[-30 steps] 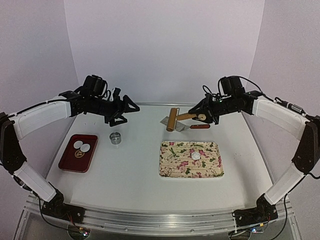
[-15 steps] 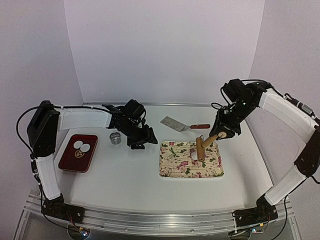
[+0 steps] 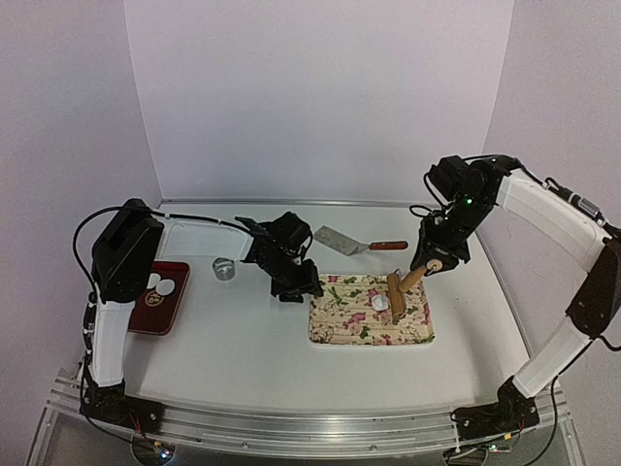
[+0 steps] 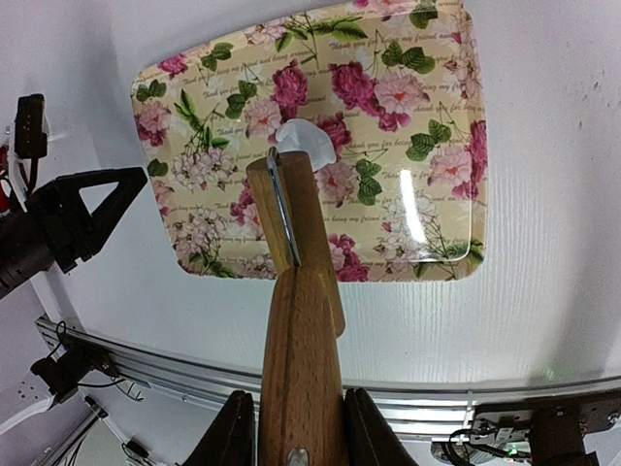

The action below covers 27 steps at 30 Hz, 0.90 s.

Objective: Roll out the dumpling wrappers from the dough

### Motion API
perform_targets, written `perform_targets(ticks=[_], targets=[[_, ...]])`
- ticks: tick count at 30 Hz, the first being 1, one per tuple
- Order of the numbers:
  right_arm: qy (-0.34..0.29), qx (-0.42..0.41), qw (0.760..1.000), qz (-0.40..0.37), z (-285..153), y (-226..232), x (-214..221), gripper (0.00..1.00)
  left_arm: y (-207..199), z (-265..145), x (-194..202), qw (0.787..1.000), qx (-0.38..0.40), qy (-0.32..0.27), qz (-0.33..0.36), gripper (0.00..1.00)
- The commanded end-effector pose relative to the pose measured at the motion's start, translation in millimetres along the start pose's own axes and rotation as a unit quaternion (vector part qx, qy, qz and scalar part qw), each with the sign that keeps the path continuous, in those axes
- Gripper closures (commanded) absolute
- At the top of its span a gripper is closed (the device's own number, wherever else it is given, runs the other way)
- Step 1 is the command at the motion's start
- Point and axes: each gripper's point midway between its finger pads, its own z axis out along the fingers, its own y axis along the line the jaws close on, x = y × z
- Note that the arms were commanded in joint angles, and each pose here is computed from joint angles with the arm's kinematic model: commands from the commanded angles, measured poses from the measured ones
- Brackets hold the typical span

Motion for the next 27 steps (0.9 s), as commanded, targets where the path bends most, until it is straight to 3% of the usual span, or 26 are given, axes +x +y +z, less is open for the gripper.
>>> perform_targets(ticks=[1, 13, 27], targets=[[-0.014, -0.019, 1.0, -0.017, -1.7, 17.6, -15.7, 1.0, -5.9, -0.3, -17.6, 1.0, -0.009, -0.022, 0.016, 0.52], [-0.016, 0.003, 1.0, -0.018, 20.9, 25.8, -45.3, 1.0, 7.2, 18.6, -16.7, 0.998, -0.042, -0.002, 0.039, 0.68], [-0.002, 0.036, 0.999, -0.016, 45.4, 18.8, -57.0, 1.0, 19.7, 27.0, -17.5, 0.996, -0.07, 0.005, 0.05, 0.75]])
